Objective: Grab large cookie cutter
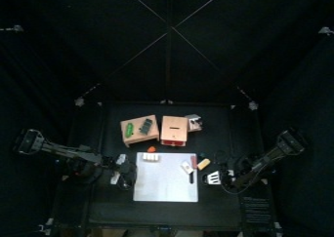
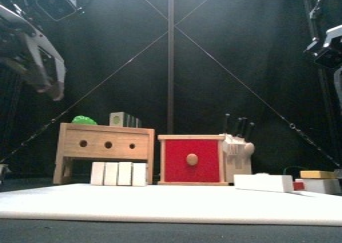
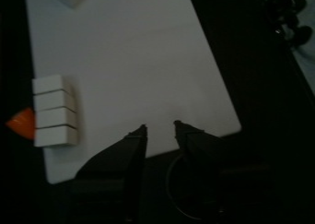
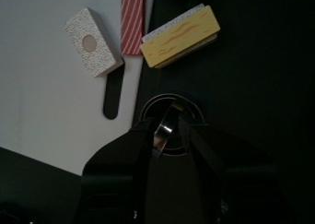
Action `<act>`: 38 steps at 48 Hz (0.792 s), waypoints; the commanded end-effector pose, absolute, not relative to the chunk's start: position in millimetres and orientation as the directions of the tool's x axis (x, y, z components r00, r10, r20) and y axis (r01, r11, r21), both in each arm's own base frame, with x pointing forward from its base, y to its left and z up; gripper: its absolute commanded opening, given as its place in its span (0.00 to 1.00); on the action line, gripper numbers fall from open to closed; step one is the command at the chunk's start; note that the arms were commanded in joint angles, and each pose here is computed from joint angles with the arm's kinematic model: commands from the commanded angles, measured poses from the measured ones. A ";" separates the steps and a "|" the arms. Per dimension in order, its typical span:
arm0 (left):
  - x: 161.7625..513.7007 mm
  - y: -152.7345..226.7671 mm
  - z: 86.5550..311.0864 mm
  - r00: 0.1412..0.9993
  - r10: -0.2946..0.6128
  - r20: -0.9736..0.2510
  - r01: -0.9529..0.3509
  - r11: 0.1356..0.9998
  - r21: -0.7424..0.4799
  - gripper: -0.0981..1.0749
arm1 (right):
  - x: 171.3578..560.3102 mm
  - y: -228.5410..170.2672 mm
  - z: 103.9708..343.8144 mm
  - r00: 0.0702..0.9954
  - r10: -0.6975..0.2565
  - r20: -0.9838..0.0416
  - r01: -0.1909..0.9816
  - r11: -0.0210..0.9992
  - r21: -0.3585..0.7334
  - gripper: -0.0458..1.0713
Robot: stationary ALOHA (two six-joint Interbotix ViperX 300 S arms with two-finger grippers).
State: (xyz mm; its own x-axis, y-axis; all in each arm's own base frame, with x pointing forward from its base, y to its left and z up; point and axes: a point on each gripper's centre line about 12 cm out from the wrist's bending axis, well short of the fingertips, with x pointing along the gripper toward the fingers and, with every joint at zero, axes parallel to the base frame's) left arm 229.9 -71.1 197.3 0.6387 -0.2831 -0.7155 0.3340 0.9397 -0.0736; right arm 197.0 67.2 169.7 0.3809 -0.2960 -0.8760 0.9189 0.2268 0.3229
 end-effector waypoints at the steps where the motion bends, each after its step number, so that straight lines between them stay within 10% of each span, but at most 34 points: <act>1: 230.8 -80.0 212.9 0.632 -0.309 -0.711 0.393 0.918 -0.049 0.89 | 201.0 65.7 175.7 0.408 -0.288 -0.866 0.909 0.219 0.355 0.68; 38: 221.6 -76.7 143.9 0.488 -0.219 -0.845 0.463 0.885 0.039 0.81 | 202.8 54.5 171.9 0.399 -0.312 -0.862 0.915 0.194 0.353 0.68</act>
